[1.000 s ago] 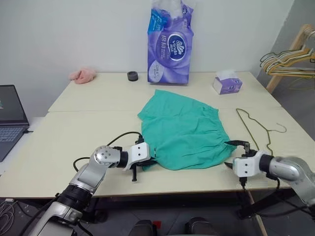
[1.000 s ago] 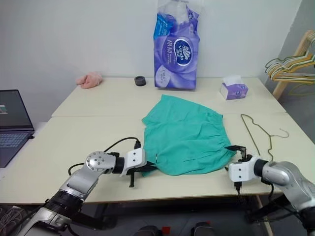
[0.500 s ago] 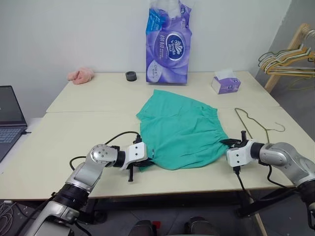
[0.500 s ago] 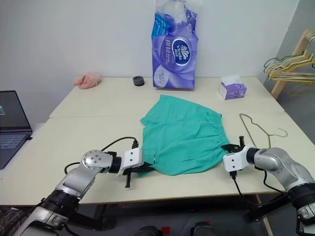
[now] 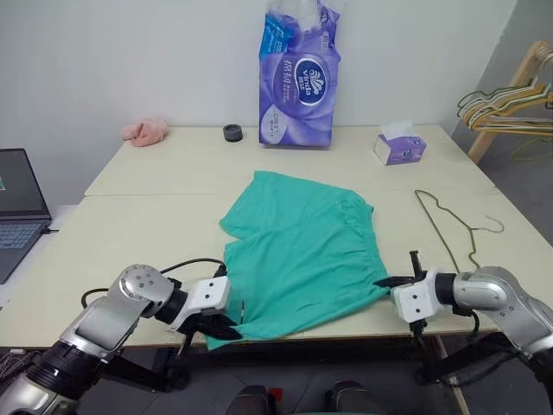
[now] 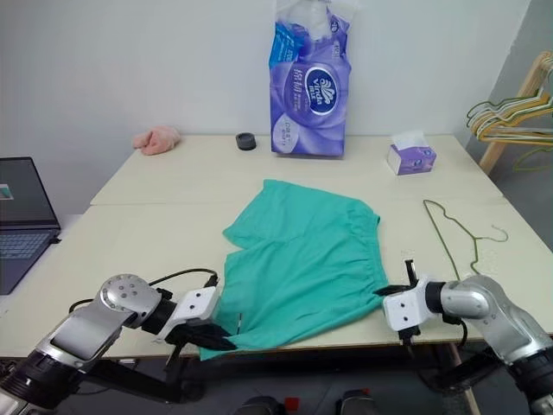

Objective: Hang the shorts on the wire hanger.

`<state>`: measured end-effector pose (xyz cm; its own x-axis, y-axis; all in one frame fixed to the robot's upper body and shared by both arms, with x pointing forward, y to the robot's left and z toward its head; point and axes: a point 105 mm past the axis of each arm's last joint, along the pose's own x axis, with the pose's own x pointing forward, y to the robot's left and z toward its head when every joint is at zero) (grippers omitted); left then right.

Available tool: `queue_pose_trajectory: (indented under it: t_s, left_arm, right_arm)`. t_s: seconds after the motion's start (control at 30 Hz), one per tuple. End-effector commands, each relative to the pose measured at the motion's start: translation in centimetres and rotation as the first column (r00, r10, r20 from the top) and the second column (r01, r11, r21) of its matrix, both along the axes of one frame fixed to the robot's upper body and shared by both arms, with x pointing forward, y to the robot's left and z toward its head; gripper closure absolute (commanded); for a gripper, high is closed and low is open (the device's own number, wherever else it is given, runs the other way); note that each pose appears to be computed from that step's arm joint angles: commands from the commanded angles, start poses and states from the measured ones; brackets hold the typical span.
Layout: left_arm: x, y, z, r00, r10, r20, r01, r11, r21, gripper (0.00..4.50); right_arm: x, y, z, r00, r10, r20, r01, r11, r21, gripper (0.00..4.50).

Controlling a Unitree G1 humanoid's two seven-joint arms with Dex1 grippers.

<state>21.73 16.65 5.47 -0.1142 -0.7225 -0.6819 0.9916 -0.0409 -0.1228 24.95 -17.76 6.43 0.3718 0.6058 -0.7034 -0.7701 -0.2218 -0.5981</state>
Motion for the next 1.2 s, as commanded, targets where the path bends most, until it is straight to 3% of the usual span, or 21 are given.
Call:
queue_pose_trajectory:
  t_s: [0.03, 0.4, 0.43, 0.57, 0.8, 0.87, 0.9, 0.97, 1.03, 1.13, 1.2]
  left_arm:
    - [0.1, -0.4, 0.9, 0.999, -0.024, 0.033, 0.024, 1.000, -0.016, 4.50]
    - [-0.9, -1.0, 0.5, 0.997, -0.066, -0.027, 0.065, 0.997, -0.032, 4.50]
    - [-0.9, -1.2, 0.5, 0.998, -0.057, -0.039, 0.055, 0.998, -0.040, 4.05]
    - [-1.4, -1.6, 0.7, 0.995, -0.046, -0.090, 0.040, 0.997, -0.063, 3.07]
    - [-1.8, -2.6, 1.7, 0.994, -0.039, -0.104, 0.025, 0.991, -0.132, 0.92]
    - [-1.7, -3.7, 2.7, 0.994, -0.043, -0.099, 0.023, 0.982, -0.188, 0.36]
    - [-1.3, -4.2, 3.3, 0.996, -0.026, -0.089, 0.006, 0.976, -0.219, 0.36]
    - [-0.3, -5.0, 4.2, 0.998, 0.025, -0.057, -0.039, 0.963, -0.266, 0.36]
    - [1.5, -6.0, 5.5, 0.993, 0.118, -0.007, -0.113, 0.933, -0.341, 0.36]
    - [4.1, -7.2, 7.1, 0.965, 0.258, 0.053, -0.210, 0.876, -0.433, 0.36]
    - [5.9, -8.2, 7.9, 0.930, 0.348, 0.117, -0.256, 0.843, -0.473, 0.36]
  right_arm:
    - [-0.7, 0.1, 1.8, 1.000, -0.009, -0.023, 0.010, 1.000, 0.008, 4.46]
    - [-1.7, -0.1, 1.5, 0.997, 0.012, -0.082, -0.015, 0.999, -0.038, 4.46]
    - [-1.8, -0.3, 1.4, 0.996, 0.018, -0.090, -0.023, 0.998, -0.055, 4.24]
    - [-2.3, -1.1, 1.4, 0.991, 0.040, -0.124, -0.054, 0.993, -0.106, 3.16]
    - [-2.5, -2.4, 2.9, 0.984, 0.003, -0.177, -0.024, 0.993, -0.117, 0.77]
    - [-1.7, -3.1, 4.5, 0.974, -0.103, -0.204, 0.097, 0.995, -0.038, 0.75]
    - [-1.1, -3.7, 5.5, 0.963, -0.171, -0.208, 0.176, 0.984, 0.007, 0.75]
    - [0.1, -4.9, 7.2, 0.927, -0.307, -0.216, 0.334, 0.937, 0.101, 0.75]
    - [1.4, -6.3, 8.8, 0.860, -0.446, -0.250, 0.501, 0.831, 0.241, 0.75]
    - [2.7, -8.2, 9.9, 0.730, -0.588, -0.349, 0.683, 0.607, 0.405, 0.75]
    - [4.1, -10.7, 9.4, 0.585, -0.722, -0.368, 0.787, 0.397, 0.473, 0.75]
